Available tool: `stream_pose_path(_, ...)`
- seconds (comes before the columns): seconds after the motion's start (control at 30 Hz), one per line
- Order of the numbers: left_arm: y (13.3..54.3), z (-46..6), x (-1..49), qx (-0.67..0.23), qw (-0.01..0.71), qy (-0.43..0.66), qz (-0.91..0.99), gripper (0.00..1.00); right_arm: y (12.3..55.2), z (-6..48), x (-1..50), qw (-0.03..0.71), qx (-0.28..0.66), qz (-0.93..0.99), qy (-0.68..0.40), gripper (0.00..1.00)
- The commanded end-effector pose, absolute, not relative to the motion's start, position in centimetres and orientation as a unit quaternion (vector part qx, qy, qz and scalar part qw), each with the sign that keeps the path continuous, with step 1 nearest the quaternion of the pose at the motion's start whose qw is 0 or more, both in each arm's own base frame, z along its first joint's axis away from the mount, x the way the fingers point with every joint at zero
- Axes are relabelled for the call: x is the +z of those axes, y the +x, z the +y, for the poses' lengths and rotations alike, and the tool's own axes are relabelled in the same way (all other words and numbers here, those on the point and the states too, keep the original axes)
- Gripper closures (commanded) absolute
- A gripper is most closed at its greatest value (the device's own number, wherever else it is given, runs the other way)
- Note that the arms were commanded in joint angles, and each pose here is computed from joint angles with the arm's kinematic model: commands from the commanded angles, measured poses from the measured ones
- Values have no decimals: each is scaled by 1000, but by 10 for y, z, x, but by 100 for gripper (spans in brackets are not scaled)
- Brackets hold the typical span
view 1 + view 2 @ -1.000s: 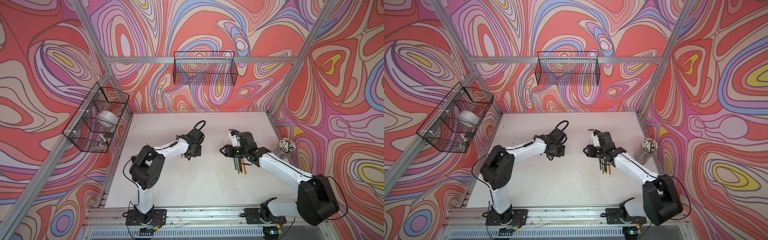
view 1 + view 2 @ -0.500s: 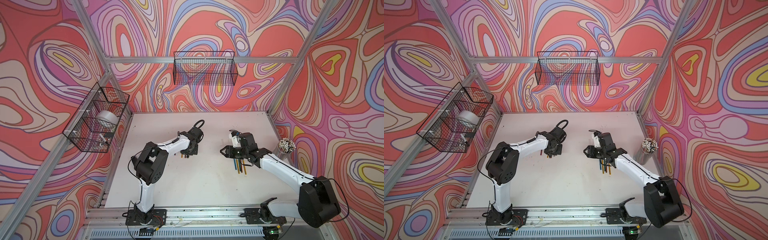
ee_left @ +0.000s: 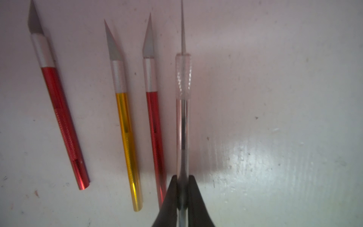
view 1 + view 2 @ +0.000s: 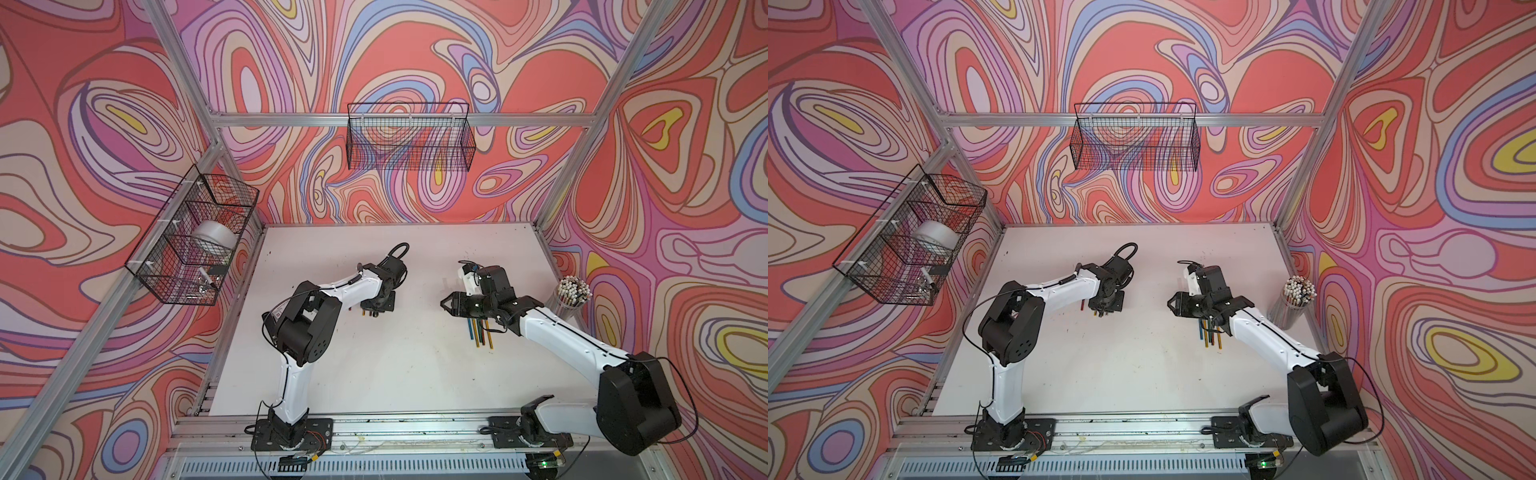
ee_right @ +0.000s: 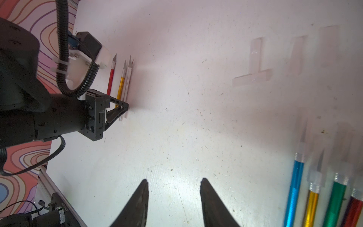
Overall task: Remove protective caps from carving knives
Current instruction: Place the carving knife at the center of the board.
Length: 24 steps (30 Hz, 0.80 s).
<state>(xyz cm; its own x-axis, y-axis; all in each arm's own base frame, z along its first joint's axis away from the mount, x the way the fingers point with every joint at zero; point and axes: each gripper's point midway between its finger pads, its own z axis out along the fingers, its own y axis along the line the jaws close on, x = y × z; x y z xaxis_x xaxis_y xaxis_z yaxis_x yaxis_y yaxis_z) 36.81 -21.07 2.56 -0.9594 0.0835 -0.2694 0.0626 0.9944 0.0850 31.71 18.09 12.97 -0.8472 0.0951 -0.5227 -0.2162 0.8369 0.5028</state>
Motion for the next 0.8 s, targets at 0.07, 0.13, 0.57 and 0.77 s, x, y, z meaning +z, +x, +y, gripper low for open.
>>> stream_pose_path(0.07,369,-204,20,56,125,39,990,85,318,179,131,276,280,919,-31,55)
stream_pose_path(0.13,369,-204,18,56,124,39,990,84,317,179,130,276,280,919,-31,55)
stream_pose_path(0.57,368,-206,19,50,123,37,990,81,313,176,126,275,277,920,-25,55)
stream_pose_path(0.77,369,-208,23,43,127,36,990,81,312,175,125,275,275,921,-25,55)
